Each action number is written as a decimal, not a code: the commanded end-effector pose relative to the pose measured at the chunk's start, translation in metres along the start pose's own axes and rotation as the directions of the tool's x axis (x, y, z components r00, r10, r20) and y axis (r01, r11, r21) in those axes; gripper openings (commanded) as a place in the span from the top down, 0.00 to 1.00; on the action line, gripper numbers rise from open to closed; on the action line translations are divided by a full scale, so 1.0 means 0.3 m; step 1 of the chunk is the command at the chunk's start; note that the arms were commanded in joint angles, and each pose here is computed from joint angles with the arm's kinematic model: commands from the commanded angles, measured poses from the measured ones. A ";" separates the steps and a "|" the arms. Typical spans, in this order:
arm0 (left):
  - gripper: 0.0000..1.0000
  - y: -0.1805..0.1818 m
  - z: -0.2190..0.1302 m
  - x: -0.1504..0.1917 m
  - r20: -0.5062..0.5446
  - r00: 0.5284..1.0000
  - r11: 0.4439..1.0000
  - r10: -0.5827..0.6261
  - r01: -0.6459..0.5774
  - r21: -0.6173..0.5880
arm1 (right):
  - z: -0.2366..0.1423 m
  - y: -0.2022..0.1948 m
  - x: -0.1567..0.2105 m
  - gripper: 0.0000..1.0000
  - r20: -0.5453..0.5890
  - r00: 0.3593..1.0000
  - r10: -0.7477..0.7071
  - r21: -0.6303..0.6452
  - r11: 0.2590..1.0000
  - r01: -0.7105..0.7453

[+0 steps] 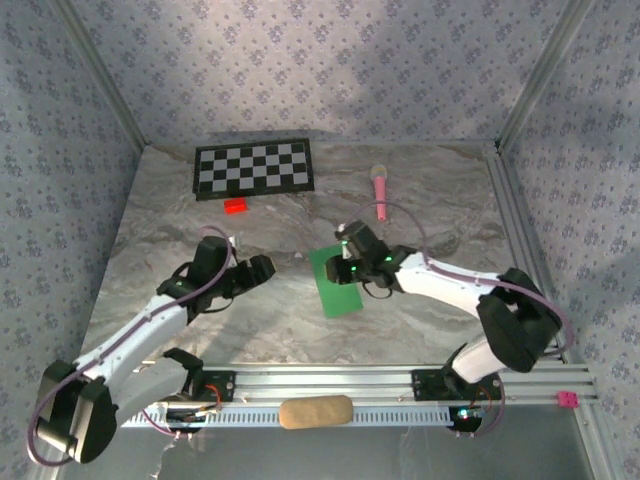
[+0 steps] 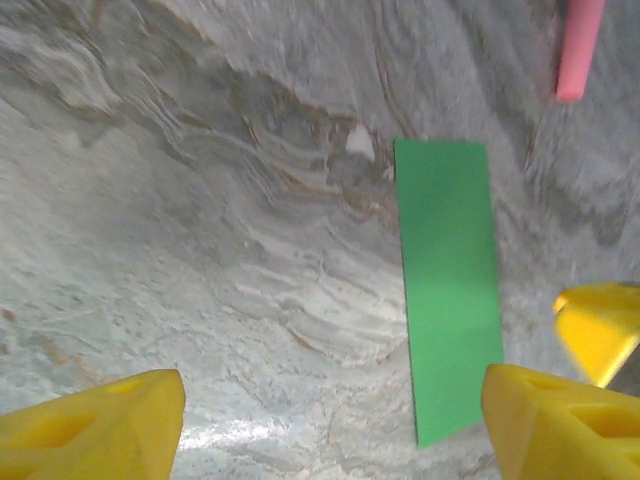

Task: Fold a paper plane with a square sheet of paper (pick it up from the middle)
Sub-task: Turn over the paper at the center of the table, then third fold the triangle at the center of the table.

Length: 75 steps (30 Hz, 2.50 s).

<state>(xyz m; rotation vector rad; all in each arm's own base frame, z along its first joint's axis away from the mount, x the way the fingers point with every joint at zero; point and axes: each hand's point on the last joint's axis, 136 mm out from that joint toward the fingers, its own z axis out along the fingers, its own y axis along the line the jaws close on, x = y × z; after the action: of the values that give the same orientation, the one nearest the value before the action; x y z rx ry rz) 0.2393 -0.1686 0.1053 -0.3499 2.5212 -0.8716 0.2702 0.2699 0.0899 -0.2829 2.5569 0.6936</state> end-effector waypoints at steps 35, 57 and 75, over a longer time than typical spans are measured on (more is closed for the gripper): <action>0.39 -0.245 0.345 0.187 -0.306 0.950 0.996 0.060 -0.038 0.080 | 0.129 -0.263 0.258 0.97 -0.221 0.870 0.441 -0.051 0.886 -0.462; 0.55 -0.222 0.420 0.203 -0.320 0.946 0.995 -0.053 0.076 0.060 | 0.125 -0.281 0.278 0.97 -0.194 0.868 0.458 0.019 0.886 -0.463; 0.59 -0.207 0.441 0.228 -0.353 0.933 0.995 -0.068 0.092 0.050 | 0.144 -0.276 0.282 0.98 -0.195 0.865 0.463 0.021 0.883 -0.468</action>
<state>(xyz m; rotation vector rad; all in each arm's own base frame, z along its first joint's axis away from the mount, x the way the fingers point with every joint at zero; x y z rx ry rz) 0.2525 -0.3035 0.0306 -0.3104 2.7968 -1.0931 0.2631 0.2375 0.0188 0.1899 2.6828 1.0803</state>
